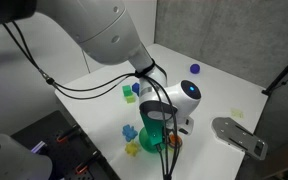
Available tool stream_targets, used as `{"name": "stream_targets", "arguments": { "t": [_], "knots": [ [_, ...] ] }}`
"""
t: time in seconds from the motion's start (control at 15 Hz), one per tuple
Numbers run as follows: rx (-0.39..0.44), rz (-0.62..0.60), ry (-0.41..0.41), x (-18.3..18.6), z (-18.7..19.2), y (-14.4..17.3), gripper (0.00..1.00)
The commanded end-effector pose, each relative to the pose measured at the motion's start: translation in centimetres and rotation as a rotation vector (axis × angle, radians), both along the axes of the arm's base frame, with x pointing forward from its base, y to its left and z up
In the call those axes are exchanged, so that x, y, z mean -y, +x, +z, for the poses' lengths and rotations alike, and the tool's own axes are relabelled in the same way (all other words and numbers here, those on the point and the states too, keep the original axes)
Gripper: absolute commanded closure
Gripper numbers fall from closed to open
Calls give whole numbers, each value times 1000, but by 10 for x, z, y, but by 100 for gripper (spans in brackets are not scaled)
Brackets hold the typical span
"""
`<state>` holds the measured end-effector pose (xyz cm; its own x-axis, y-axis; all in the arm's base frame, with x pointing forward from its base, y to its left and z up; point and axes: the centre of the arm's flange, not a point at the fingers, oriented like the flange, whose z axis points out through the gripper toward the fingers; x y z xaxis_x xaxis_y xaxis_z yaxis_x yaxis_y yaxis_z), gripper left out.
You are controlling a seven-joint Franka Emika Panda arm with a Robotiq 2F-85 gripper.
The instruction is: Put the green bear toy in the green bowl
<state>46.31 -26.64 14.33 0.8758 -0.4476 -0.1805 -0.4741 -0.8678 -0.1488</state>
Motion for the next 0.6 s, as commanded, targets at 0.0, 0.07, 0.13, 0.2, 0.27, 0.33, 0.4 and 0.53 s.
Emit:
{"name": "stream_targets", "arguments": {
  "t": [0.0, 0.07, 0.13, 0.2, 0.27, 0.33, 0.4, 0.53],
  "knots": [
    [19, 22, -10, 8, -18, 6, 93],
    [22, 27, -14, 8, -23, 8, 93],
    [25, 33, -14, 8, -27, 10, 93],
    [26, 38, -12, 7, -31, 11, 93],
    [27, 43, -8, 6, -35, 13, 93],
    [28, 47, -4, 5, -39, 14, 93],
    [28, 52, 5, 3, -45, 15, 93],
    [28, 63, 13, 0, -52, 18, 93]
  ]
}}
